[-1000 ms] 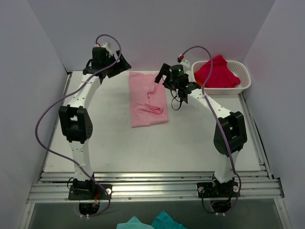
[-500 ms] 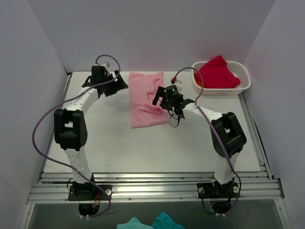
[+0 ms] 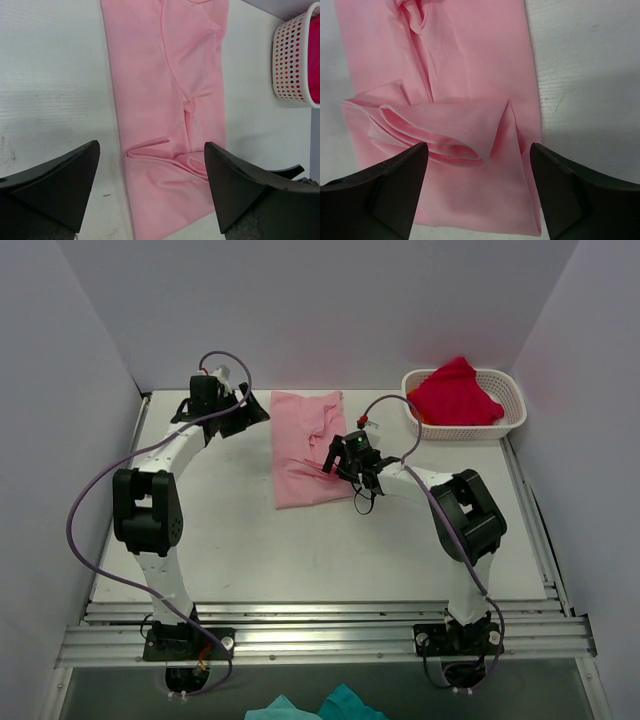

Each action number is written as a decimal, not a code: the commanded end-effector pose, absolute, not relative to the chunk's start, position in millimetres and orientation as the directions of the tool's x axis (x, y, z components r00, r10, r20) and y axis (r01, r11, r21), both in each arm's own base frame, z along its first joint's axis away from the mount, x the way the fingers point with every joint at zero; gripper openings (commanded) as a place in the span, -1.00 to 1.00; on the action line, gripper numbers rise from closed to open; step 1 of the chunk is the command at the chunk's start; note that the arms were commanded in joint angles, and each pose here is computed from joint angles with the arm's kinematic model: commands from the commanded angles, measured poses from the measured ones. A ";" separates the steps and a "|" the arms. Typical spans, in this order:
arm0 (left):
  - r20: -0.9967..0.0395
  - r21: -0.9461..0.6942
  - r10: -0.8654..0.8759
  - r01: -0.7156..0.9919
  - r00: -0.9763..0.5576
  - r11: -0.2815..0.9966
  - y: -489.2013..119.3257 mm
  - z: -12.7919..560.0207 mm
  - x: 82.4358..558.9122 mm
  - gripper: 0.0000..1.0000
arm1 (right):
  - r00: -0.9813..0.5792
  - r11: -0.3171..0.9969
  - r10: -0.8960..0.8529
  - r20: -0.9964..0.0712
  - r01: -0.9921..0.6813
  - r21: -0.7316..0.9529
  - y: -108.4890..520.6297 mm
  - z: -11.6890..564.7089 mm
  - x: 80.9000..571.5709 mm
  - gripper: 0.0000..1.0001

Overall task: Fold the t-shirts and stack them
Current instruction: Fold the folded rectangular tshirt in 1/3 of the way

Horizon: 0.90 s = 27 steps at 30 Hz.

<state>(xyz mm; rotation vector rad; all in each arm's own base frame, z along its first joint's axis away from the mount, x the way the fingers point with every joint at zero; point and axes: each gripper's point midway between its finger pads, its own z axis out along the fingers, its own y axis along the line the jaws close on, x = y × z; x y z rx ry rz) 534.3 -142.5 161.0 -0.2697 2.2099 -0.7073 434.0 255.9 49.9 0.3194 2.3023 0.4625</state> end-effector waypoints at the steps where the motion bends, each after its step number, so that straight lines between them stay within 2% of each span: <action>1: -0.662 -0.577 -0.405 0.084 -0.630 0.813 -140.9 178.7 545.1 0.89 | -0.666 0.899 0.372 -0.646 0.085 0.430 259.2 50.9 438.6 0.54; 2: -0.661 -0.577 -0.405 0.084 -0.631 0.813 -140.9 177.9 545.2 0.88 | -0.669 0.900 0.370 -0.645 0.086 0.427 259.1 49.0 438.5 0.43; 4: -0.661 -0.578 -0.406 0.083 -0.632 0.812 -141.0 176.2 546.2 0.89 | -0.670 0.901 0.368 -0.645 0.086 0.426 259.4 47.9 439.1 0.34; 6: -0.659 -0.576 -0.406 0.079 -0.633 0.814 -139.9 174.2 546.5 0.89 | -0.673 0.900 0.369 -0.642 0.087 0.426 259.3 45.4 440.4 0.09; 9: -0.656 -0.575 -0.406 0.073 -0.636 0.815 -138.8 171.0 546.8 0.89 | -0.679 0.902 0.364 -0.637 0.086 0.423 259.7 41.6 439.6 -0.03; 11: -0.654 -0.577 -0.409 0.070 -0.637 0.814 -137.5 170.3 547.2 0.89 | -0.678 0.902 0.365 -0.638 0.089 0.422 259.0 40.6 440.4 -0.20; 16: -0.656 -0.576 -0.407 0.073 -0.636 0.814 -138.2 171.2 546.5 0.89 | -0.681 0.903 0.364 -0.635 0.090 0.420 258.5 37.4 441.7 -0.39; 19: -0.656 -0.575 -0.410 0.068 -0.634 0.816 -136.1 170.7 547.2 0.89 | -0.686 0.902 0.362 -0.631 0.088 0.422 260.3 35.9 442.6 -0.76; 22: -0.655 -0.574 -0.408 0.067 -0.636 0.816 -136.0 168.8 546.9 0.89 | -0.688 0.903 0.361 -0.629 0.090 0.420 260.8 36.4 444.4 -1.00; 27: -0.653 -0.575 -0.408 0.066 -0.638 0.816 -136.9 166.1 547.5 0.89 | -0.673 0.900 0.364 -0.644 0.076 0.429 264.3 53.6 451.4 -1.00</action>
